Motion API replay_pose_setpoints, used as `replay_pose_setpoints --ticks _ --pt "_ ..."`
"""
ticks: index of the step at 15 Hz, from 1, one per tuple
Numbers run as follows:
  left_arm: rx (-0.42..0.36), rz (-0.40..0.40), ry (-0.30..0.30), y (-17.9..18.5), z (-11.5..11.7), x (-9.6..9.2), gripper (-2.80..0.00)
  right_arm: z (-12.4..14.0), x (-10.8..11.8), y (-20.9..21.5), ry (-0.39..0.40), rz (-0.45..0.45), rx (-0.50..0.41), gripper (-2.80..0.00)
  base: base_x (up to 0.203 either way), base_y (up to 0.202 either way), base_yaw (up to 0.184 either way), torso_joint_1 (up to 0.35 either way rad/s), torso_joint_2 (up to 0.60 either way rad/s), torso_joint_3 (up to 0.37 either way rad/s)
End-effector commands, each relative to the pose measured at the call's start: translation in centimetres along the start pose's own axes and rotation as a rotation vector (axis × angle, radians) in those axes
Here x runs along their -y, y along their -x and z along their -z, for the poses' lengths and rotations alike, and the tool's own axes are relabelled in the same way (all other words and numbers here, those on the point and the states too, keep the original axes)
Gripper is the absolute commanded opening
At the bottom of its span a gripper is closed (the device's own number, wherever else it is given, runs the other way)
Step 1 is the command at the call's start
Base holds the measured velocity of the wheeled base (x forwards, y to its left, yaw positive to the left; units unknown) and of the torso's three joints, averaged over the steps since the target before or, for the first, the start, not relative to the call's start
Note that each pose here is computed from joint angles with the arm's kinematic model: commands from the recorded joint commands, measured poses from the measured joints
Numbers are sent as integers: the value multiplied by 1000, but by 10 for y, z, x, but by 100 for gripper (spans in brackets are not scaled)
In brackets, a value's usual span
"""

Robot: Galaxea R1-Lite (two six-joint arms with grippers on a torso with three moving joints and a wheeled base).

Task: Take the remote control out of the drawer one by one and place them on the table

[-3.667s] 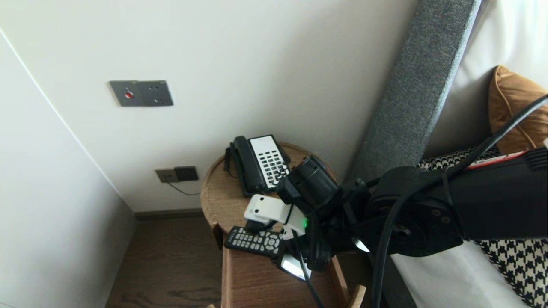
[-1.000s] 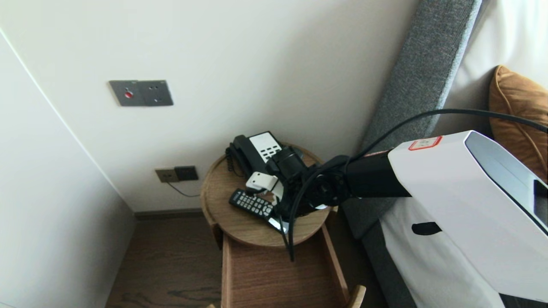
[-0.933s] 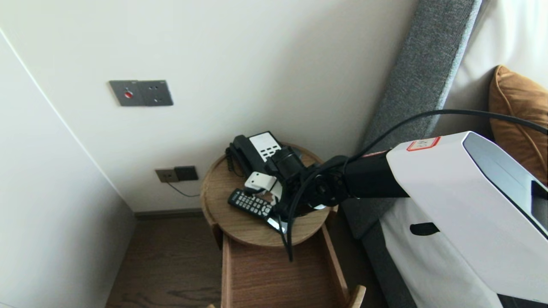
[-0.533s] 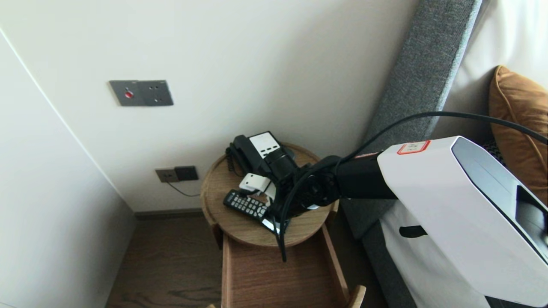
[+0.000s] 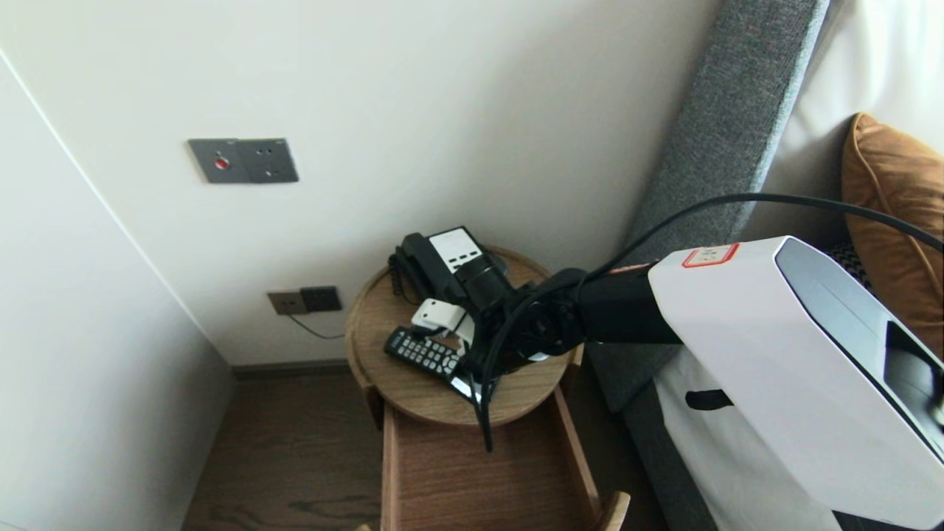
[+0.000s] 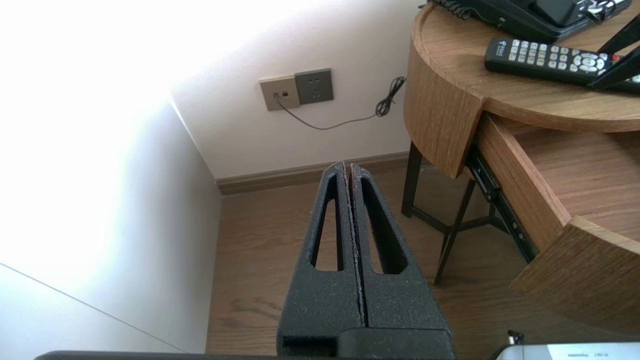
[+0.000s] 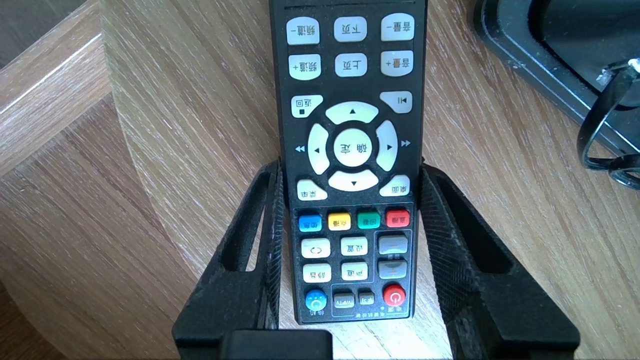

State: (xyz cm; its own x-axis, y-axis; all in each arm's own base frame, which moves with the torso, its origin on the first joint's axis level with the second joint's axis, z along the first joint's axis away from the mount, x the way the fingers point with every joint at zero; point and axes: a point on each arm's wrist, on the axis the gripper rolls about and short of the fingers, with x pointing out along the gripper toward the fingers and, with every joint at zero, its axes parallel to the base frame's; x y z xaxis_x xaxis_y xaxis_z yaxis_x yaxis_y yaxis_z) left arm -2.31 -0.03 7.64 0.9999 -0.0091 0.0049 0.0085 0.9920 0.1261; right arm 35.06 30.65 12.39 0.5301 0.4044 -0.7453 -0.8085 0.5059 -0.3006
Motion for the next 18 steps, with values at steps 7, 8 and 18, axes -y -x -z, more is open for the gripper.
replay_pose_setpoints --ticks 7,8,18 --pt "1 0 -1 0 0 0 -280 0 -2 -2 10 -3 -5 0 0 0 0 0 0 0" --pt "1 0 -1 0 0 0 -280 0 -2 -1 10 -2 -2 0 0 0 0 0 0 0" --pt "-1 -1 -2 0 0 0 -280 -13 4 49 4 20 34 0 0 0 0 0 0 0"
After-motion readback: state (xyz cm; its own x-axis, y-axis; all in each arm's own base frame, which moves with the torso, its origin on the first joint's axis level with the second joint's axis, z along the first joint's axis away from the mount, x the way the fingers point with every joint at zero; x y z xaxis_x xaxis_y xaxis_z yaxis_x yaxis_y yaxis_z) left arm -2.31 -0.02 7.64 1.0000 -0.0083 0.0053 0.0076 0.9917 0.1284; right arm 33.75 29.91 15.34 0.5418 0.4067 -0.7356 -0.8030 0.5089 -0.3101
